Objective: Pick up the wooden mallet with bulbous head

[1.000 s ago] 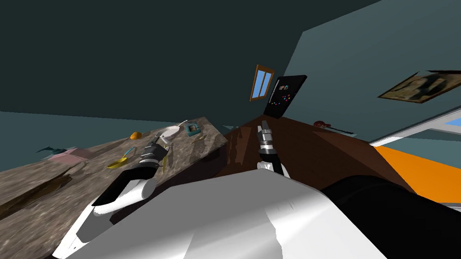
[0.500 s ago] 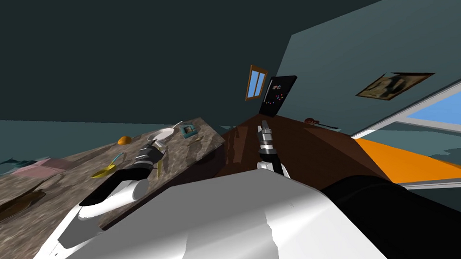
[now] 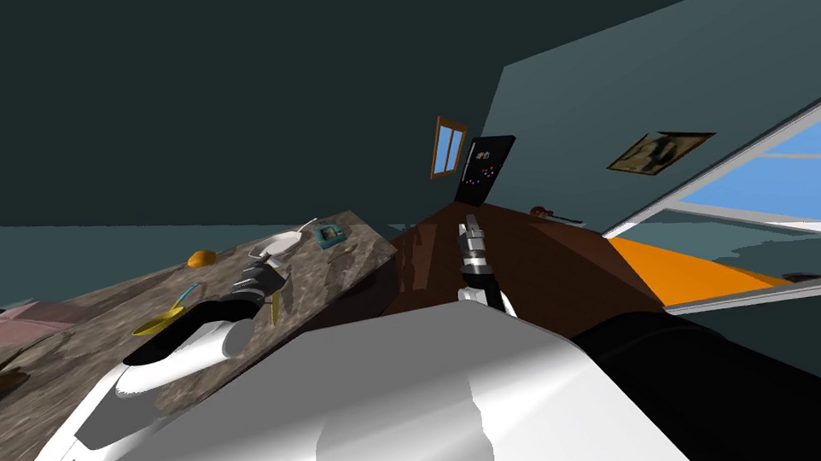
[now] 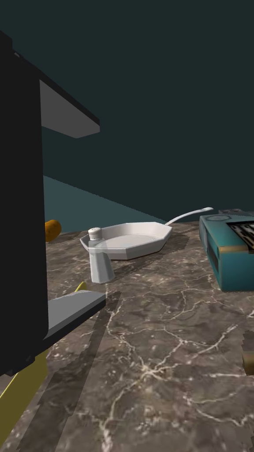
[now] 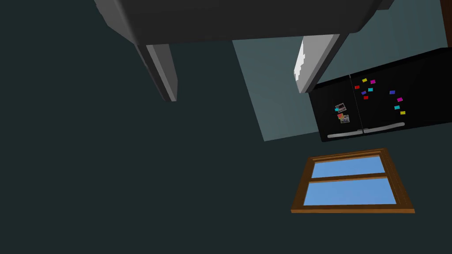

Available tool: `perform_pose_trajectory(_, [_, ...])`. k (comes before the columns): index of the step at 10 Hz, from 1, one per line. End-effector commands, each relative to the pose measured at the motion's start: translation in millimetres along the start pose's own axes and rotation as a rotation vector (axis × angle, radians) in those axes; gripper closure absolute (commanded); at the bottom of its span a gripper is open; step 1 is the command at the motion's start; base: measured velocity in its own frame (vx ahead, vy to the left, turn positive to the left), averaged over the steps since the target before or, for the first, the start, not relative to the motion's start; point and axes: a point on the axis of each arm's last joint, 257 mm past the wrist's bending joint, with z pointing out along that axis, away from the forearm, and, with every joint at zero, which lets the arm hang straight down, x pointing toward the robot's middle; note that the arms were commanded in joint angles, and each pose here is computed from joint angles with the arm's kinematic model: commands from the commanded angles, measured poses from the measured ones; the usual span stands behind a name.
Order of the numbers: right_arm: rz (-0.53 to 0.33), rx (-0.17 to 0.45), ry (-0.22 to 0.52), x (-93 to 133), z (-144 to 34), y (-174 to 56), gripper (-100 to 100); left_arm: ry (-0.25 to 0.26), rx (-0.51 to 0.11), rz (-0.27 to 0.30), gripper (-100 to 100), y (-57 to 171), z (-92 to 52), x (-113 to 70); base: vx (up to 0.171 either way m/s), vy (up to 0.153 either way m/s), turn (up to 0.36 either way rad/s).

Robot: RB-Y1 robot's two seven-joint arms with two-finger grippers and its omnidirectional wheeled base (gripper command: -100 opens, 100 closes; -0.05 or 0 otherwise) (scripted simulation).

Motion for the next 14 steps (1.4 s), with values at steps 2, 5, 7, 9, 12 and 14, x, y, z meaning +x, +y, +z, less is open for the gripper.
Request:
perform_pose_trajectory(2, [0.0,0.0,0.0,-0.1,0.0,0.0,0,-0.021,-0.06,-0.012,-100,11.8,0.1,-9.3,-0.005,0.017,-0.065])
perform_pose_trajectory(5, [0.0,0.0,0.0,-0.1,-0.1,0.0,0,-0.055,-0.127,-0.038,-100,23.7,-0.4,-28.1,-0.005,0.012,-0.122])
perform_pose_trajectory(7, [0.0,0.0,0.0,0.0,0.0,0.0,0,-0.087,-0.181,-0.069,-100,32.6,-1.8,-45.8,-0.008,0.018,-0.205])
perform_pose_trajectory(9, [0.0,0.0,0.0,-0.1,-0.1,-0.1,0,-0.117,-0.223,-0.103,-100,38.5,-3.7,-62.3,-0.002,0.01,-0.121])
perform_pose_trajectory(12, [0.0,0.0,0.0,0.0,0.0,0.0,0,-0.156,-0.31,-0.143,-100,55.8,-10.2,-79.5,-0.003,0.023,-0.187])
perform_pose_trajectory(14, [0.0,0.0,0.0,0.0,0.0,0.0,0,-0.187,-0.362,-0.185,-100,64.8,-15.4,-94.1,-0.002,0.026,-0.22])
